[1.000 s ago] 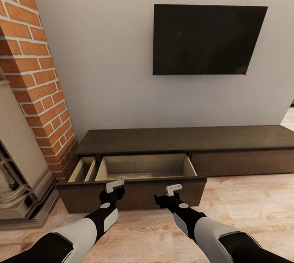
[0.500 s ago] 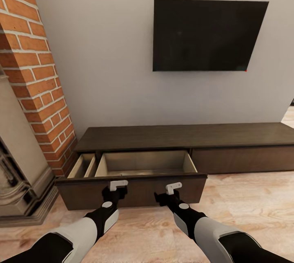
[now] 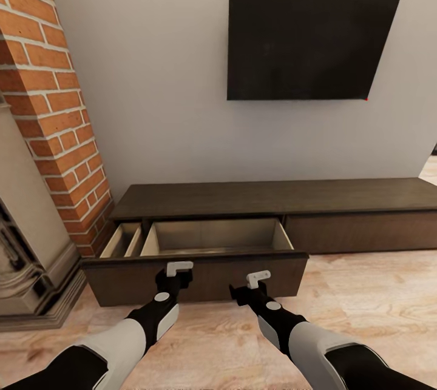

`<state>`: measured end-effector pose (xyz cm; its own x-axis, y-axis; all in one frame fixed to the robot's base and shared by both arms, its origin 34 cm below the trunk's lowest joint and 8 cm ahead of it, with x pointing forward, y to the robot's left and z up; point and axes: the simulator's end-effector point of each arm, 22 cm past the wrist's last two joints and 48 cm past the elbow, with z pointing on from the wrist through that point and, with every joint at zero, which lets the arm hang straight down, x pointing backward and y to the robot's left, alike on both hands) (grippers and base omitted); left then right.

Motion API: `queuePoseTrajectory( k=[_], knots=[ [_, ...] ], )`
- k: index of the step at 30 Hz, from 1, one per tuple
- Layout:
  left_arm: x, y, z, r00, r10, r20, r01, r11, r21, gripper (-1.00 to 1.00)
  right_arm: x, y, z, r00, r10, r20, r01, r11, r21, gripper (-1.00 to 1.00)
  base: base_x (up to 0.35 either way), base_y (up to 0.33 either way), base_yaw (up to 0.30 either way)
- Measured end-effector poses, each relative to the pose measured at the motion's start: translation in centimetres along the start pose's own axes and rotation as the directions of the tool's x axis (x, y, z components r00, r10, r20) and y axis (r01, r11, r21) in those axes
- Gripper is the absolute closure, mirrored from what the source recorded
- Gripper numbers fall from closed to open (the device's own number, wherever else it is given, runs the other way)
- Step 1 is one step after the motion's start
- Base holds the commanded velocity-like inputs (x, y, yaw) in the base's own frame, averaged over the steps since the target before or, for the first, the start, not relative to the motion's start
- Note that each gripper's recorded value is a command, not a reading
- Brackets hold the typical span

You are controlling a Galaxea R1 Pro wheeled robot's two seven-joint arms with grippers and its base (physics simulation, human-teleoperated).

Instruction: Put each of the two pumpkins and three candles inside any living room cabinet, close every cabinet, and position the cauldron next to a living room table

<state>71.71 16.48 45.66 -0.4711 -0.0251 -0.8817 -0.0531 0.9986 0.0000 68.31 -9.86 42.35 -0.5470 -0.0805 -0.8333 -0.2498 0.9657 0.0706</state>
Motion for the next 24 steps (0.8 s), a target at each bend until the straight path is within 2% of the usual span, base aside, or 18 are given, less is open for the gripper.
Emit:
queuePoseTrajectory(
  k=[9, 12, 16, 24],
  knots=[
    [2.1, -1.1, 0.3, 1.000, -0.011, 0.001, 0.011, 1.000, 0.011, -1.00, 1.9, 0.0, 0.7, 1.000, 0.000, 0.000, 0.000, 1.000, 0.000, -1.00, 0.000, 0.000, 0.000],
    [2.4, -1.3, 0.4, 1.000, -0.017, 0.017, 0.017, 1.000, 0.013, -1.00, 2.6, 0.0, 0.9, 1.000, -0.001, 0.000, 0.001, 1.000, -0.002, -1.00, 0.000, 0.000, 0.000],
    [2.6, -1.2, 0.5, 0.998, -0.028, 0.054, 0.028, 1.000, 0.011, -1.00, 3.5, 0.0, 1.2, 1.000, -0.001, 0.000, 0.001, 1.000, -0.002, -1.00, 0.000, 0.000, 0.000],
    [4.3, -0.7, 1.1, 0.998, -0.027, 0.054, 0.027, 1.000, 0.004, -1.00, 5.0, 0.0, 1.8, 1.000, 0.003, 0.005, -0.003, 1.000, -0.003, -1.00, 0.000, 0.000, 0.000]
  ],
)
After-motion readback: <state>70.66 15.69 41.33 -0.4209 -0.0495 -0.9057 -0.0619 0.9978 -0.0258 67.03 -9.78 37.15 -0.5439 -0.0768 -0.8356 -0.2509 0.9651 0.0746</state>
